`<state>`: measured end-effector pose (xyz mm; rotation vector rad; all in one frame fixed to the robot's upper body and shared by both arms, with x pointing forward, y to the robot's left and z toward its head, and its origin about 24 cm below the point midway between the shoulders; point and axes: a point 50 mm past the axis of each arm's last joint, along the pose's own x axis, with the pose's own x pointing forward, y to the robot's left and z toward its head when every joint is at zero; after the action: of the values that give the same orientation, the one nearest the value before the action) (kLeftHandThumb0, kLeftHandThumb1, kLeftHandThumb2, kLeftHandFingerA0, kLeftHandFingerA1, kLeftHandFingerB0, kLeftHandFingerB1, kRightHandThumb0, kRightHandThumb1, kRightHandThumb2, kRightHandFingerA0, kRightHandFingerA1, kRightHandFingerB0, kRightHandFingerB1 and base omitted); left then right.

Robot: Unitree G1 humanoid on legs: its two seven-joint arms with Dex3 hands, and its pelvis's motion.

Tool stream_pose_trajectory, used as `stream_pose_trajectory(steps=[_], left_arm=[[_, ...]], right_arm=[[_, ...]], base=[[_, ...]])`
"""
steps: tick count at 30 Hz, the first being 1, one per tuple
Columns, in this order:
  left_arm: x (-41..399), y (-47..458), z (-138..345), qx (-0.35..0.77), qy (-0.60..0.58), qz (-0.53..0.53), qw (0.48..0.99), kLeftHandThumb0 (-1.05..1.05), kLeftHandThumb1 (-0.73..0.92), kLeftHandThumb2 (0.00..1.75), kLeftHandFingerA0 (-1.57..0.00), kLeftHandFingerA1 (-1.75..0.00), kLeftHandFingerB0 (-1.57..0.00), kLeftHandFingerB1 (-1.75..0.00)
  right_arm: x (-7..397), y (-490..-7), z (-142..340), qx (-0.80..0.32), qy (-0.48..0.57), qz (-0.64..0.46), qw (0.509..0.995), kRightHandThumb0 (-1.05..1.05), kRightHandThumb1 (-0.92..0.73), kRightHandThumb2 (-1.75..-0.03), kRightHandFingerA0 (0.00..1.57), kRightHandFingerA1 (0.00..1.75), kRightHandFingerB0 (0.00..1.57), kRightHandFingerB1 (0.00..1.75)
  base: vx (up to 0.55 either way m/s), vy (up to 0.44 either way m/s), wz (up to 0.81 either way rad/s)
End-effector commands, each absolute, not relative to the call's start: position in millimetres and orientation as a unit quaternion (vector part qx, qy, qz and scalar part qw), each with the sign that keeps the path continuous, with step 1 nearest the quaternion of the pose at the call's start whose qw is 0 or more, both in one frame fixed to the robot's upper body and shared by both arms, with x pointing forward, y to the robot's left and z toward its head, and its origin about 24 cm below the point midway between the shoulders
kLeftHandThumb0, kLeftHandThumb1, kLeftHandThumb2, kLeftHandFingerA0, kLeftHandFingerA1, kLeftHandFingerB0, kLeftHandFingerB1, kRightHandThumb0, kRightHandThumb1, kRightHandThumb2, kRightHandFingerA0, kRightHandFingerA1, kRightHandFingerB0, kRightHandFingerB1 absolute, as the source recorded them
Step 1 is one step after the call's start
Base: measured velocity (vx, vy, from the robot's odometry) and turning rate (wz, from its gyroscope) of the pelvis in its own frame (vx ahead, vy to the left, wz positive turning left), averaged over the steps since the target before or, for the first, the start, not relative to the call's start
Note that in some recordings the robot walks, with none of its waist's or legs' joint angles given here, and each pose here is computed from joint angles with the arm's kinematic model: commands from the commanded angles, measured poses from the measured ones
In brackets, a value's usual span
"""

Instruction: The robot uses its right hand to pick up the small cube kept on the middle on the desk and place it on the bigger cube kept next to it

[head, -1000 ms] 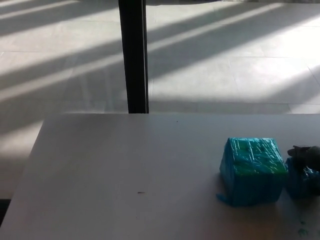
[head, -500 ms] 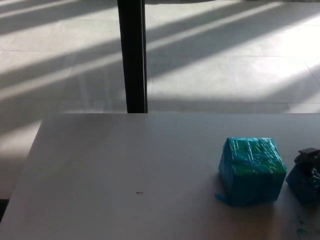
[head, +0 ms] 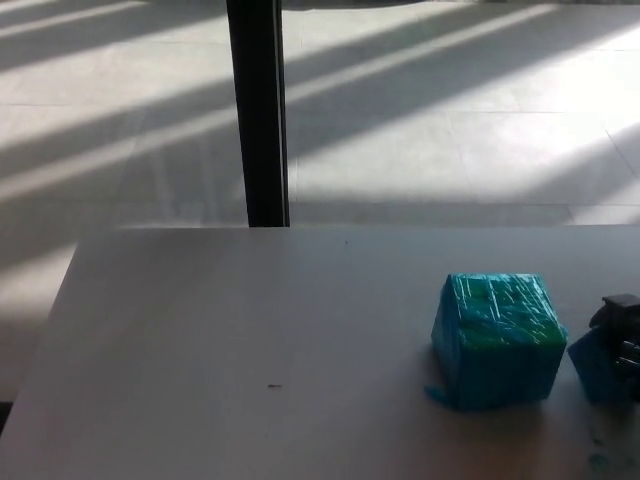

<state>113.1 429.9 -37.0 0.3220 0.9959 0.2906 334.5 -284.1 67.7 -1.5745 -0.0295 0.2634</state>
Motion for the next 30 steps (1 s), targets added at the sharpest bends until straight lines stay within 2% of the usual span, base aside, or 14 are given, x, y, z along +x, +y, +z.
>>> stream_pose_trajectory(steps=[1, 7, 8, 10, 11, 12, 13, 19, 20, 23, 27, 28, 29, 30], left_arm=[[111.5, 438.0, -28.0, 0.163, 0.468, 0.142, 0.857, -0.73, 0.66, 0.60, -0.55, -0.66, -0.63, -0.55], [111.2, 438.1, -28.9, 0.167, 0.473, 0.150, 0.852, -0.71, 0.69, 0.61, -0.51, -0.67, -0.60, -0.60], [109.7, 438.1, -29.0, 0.160, 0.473, 0.146, 0.854, -0.71, 0.49, 0.87, -0.55, -0.73, -0.59, -0.67], [109.4, 438.1, -28.9, 0.139, 0.469, 0.149, 0.859, -0.71, 0.49, 0.87, -0.55, -0.73, -0.59, -0.67], [109.7, 438.4, -28.5, 0.148, 0.469, 0.149, 0.858, -0.72, 0.66, 0.60, -0.54, -0.67, -0.62, -0.58], [109.7, 438.4, -28.5, 0.148, 0.469, 0.149, 0.858, -0.72, 0.66, 0.60, -0.54, -0.67, -0.62, -0.58], [110.1, 438.2, -28.7, 0.179, 0.477, 0.138, 0.850, -0.73, 0.69, 0.61, -0.40, -0.59, -0.51, -0.47], [109.3, 439.0, -27.2, 0.172, 0.472, 0.139, 0.853, -0.72, 0.69, 0.61, -0.44, -0.66, -0.57, -0.57], [108.7, 439.0, -27.9, 0.163, 0.472, 0.144, 0.854, -0.72, 0.66, 0.60, -0.46, -0.62, -0.56, -0.52], [106.7, 439.2, -30.4, 0.168, 0.482, 0.157, 0.846, -0.71, 0.69, 0.61, -0.43, -0.58, -0.51, -0.47], [107.1, 438.8, -29.6, 0.171, 0.480, 0.143, 0.849, -0.70, 0.70, 0.61, -0.38, -0.57, -0.49, -0.45], [107.3, 439.0, -29.2, 0.162, 0.478, 0.146, 0.851, -0.71, 0.68, 0.61, -0.42, -0.59, -0.54, -0.49], [106.6, 439.0, -29.9, 0.148, 0.476, 0.154, 0.853, -0.68, 0.63, 0.59, -0.64, -0.84, -0.67, -0.66], [105.6, 438.7, -31.0, 0.126, 0.473, 0.167, 0.856, -0.68, 0.63, 0.59, -0.64, -0.84, -0.67, -0.66]], right_arm=[[333.1, -295.6, 82.2, -0.673, -0.026, 0.087, 0.734, -0.17, -0.74, -0.80, 0.84, 1.58, 0.73, 1.20], [336.7, -310.5, 111.3, -0.662, -0.043, 0.047, 0.747, -0.16, -0.72, -0.84, 0.83, 1.62, 0.72, 1.29], [337.0, -311.9, 114.9, -0.660, -0.048, 0.043, 0.748, -0.17, -0.69, -0.92, 0.79, 1.64, 0.71, 1.35], [336.7, -312.8, 118.2, -0.656, -0.054, 0.042, 0.752, -0.17, -0.69, -0.92, 0.79, 1.64, 0.71, 1.35], [339.2, -316.4, 128.0, -0.663, -0.047, 0.037, 0.746, -0.18, -0.75, -0.76, 0.84, 1.59, 0.73, 1.25], [339.2, -316.4, 128.1, -0.663, -0.047, 0.037, 0.747, -0.18, -0.75, -0.76, 0.84, 1.59, 0.73, 1.25], [342.9, -318.2, 143.6, -0.661, -0.051, 0.035, 0.748, -0.17, -0.72, -0.80, 0.84, 1.55, 0.78, 1.23], [351.6, -313.9, 166.7, -0.657, -0.053, 0.039, 0.751, -0.20, -0.71, -0.75, 0.88, 1.61, 0.76, 1.26], [352.8, -311.3, 170.8, -0.657, -0.058, 0.042, 0.751, -0.20, -0.70, -0.78, 0.85, 1.54, 0.82, 1.09], [357.8, -298.6, 182.7, -0.658, -0.072, 0.063, 0.747, -0.19, -0.66, -0.88, 0.87, 1.52, 0.82, 1.16], [360.9, -281.0, 193.1, -0.641, -0.096, 0.090, 0.756, -0.20, -0.68, -0.83, 0.87, 1.53, 0.83, 1.14], [361.2, -276.0, 195.4, -0.641, -0.099, 0.102, 0.754, -0.23, -0.68, -0.80, 0.89, 1.52, 0.85, 1.13], [361.4, -271.5, 196.2, -0.639, -0.104, 0.109, 0.754, -0.18, -0.68, -0.85, 0.90, 1.49, 0.84, 1.10], [361.4, -264.7, 197.4, -0.636, -0.110, 0.120, 0.755, -0.18, -0.68, -0.85, 0.90, 1.49, 0.84, 1.10]], base=[[0.00, 0.000, 0.00], [0.00, 0.000, 0.00], [0.00, 0.000, 0.00], [0.00, 0.000, 0.00], [0.00, 0.000, 0.00], [0.00, 0.000, 0.00], [0.00, 0.000, 0.00], [0.00, 0.000, 0.00], [0.00, 0.000, 0.00], [0.00, 0.000, 0.00], [0.00, 0.000, 0.00], [0.00, 0.000, 0.00], [0.00, 0.000, 0.00], [0.00, 0.000, 0.00]])
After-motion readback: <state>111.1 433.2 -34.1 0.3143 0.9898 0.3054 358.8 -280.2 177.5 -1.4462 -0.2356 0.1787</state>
